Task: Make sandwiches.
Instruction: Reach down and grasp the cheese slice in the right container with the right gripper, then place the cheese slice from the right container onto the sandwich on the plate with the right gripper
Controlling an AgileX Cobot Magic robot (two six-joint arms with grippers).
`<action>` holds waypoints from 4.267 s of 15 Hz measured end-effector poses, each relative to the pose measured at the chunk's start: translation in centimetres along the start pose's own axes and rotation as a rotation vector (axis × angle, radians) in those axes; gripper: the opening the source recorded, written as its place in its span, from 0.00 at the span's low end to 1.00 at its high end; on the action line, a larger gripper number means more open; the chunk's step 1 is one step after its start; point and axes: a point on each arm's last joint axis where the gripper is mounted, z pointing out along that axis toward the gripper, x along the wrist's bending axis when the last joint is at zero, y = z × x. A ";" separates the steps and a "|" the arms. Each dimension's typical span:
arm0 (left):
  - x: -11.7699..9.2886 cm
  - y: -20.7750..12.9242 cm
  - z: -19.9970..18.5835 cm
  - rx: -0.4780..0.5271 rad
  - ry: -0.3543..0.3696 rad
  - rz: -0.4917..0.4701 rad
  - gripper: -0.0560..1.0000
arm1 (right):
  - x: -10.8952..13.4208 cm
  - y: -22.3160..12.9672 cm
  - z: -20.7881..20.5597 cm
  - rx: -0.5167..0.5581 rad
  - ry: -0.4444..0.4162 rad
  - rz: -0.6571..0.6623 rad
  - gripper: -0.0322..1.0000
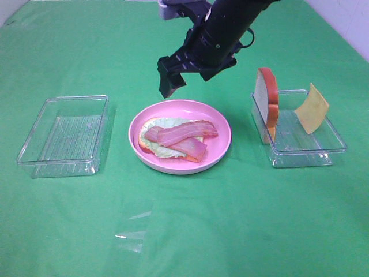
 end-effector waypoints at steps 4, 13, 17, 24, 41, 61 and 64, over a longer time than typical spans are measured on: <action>0.0 0.0 0.0 0.000 0.000 0.000 0.99 | 0.3 2.3 -4.3 -0.009 -0.022 -0.053 0.96; 0.0 0.0 0.0 0.000 0.000 0.000 0.99 | -12.3 1.7 -15.6 -0.060 -0.275 0.267 0.96; 0.0 0.0 0.0 0.000 0.000 0.000 0.99 | -19.6 -2.6 -17.5 -0.030 -0.351 0.453 0.96; 0.0 0.0 0.0 0.000 0.000 0.000 0.99 | -20.8 -8.0 -9.9 0.171 -0.251 0.549 0.96; 0.0 0.0 0.0 0.000 0.000 0.000 0.99 | -22.4 -11.4 -1.2 0.250 -0.216 0.596 0.31; 0.0 0.0 0.0 0.000 0.000 0.000 0.99 | -19.2 -3.5 -14.6 -0.043 -0.097 0.547 0.06; 0.0 0.0 0.0 0.000 0.000 0.000 0.99 | -17.0 -2.3 -13.8 -0.035 -0.039 0.478 0.06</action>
